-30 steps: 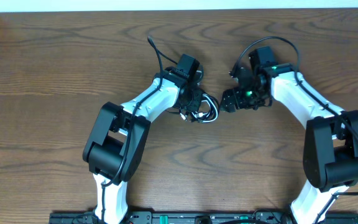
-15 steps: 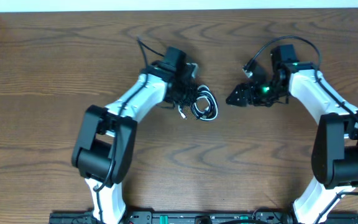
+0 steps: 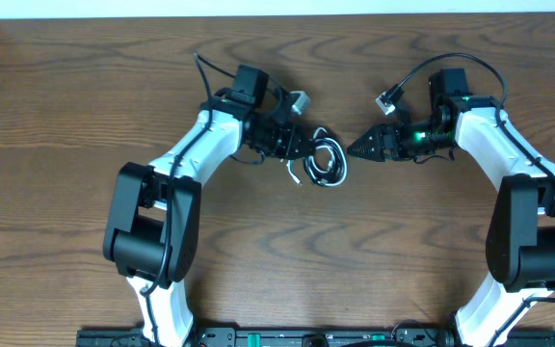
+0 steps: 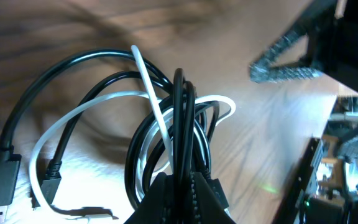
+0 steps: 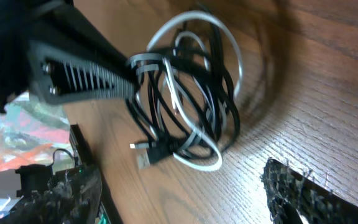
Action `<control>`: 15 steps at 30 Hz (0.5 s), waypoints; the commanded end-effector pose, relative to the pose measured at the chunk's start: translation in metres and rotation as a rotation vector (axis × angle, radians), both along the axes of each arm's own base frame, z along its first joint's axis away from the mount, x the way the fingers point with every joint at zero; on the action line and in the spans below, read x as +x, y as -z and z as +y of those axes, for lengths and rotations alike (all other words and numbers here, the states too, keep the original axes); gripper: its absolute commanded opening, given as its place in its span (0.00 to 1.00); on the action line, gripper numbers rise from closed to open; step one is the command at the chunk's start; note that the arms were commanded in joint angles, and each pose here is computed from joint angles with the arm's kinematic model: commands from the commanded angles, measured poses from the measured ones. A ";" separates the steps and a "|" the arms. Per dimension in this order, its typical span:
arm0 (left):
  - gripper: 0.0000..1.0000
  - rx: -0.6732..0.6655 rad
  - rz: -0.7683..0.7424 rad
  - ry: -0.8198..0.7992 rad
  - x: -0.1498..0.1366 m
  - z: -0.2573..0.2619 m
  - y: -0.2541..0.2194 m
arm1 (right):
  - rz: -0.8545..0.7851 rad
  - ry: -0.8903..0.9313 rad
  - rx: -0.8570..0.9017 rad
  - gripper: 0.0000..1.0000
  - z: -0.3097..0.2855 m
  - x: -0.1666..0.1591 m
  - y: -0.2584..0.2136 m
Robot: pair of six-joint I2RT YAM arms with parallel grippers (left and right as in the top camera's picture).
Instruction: Untangle cables
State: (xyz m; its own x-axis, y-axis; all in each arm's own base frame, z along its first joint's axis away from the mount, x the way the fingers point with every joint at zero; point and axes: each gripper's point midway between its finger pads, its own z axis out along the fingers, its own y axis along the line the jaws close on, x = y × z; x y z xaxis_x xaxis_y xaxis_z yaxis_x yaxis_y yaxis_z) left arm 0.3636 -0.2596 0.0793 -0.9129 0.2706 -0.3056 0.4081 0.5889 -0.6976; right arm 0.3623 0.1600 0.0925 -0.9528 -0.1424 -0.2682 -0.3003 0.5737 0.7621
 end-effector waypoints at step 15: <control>0.40 0.241 0.007 -0.084 -0.008 -0.001 0.022 | -0.018 0.031 -0.072 0.79 -0.020 0.009 0.009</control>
